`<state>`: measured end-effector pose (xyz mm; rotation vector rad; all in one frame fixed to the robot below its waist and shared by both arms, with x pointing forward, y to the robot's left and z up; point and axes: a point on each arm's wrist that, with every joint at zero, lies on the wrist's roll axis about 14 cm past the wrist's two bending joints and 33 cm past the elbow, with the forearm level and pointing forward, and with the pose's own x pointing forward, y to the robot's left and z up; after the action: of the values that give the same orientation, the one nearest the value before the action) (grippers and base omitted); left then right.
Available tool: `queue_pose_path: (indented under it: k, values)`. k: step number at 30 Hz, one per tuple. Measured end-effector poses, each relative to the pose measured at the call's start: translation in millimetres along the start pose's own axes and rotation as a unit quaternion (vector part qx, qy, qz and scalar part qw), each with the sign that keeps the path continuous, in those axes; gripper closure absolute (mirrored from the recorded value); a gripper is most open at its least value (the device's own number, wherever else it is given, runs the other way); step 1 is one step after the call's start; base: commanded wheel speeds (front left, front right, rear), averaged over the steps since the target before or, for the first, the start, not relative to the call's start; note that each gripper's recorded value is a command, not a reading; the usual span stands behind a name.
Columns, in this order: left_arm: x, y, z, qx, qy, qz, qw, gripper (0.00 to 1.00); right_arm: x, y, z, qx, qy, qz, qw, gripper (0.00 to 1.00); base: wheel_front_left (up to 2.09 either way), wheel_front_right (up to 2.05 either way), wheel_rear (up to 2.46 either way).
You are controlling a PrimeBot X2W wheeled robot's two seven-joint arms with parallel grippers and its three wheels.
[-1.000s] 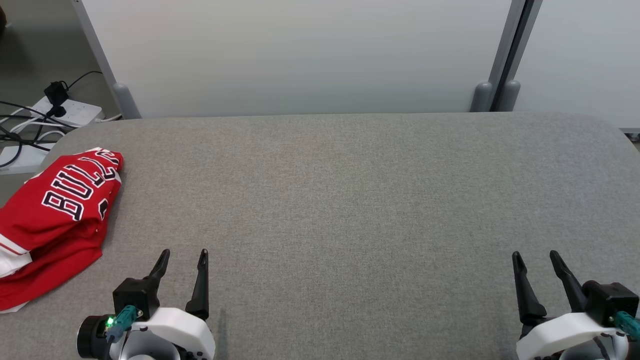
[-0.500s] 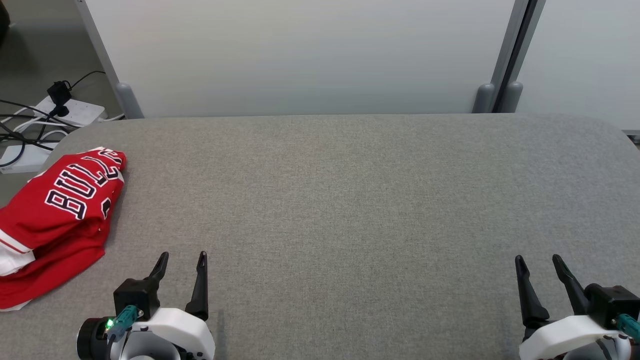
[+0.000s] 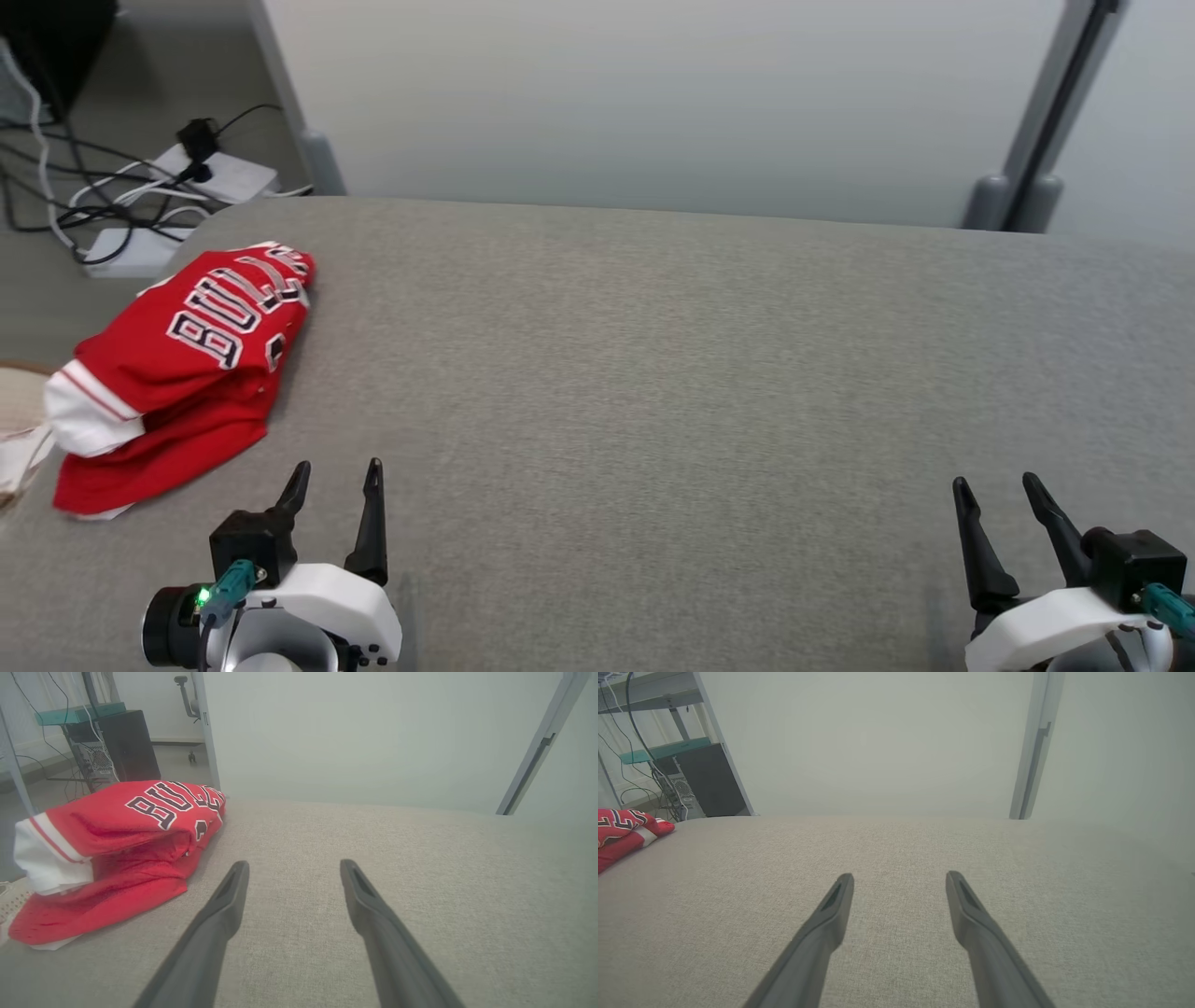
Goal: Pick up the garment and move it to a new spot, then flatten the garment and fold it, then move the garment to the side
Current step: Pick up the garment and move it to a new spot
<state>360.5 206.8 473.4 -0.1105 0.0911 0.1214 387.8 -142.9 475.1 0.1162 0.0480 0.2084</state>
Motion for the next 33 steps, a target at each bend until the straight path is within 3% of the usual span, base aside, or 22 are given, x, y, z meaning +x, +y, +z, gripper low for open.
queue_pose_path:
  k: [18, 33]
  values:
    - [-64.0, 105.1, 4.3, -0.028, -0.024, 0.174, 0.984, 0.00, 52.5, 111.7, -1.8, 0.007, 0.005, 0.154, 0.988, 0.00, 0.00, 0.00, 0.00]
    - [-88.8, 129.6, 1.8, -0.034, -0.025, 0.217, 0.975, 0.00, 60.4, 145.3, -7.1, 0.008, 0.012, 0.198, 0.980, 0.00, 0.00, 0.00, 0.00]
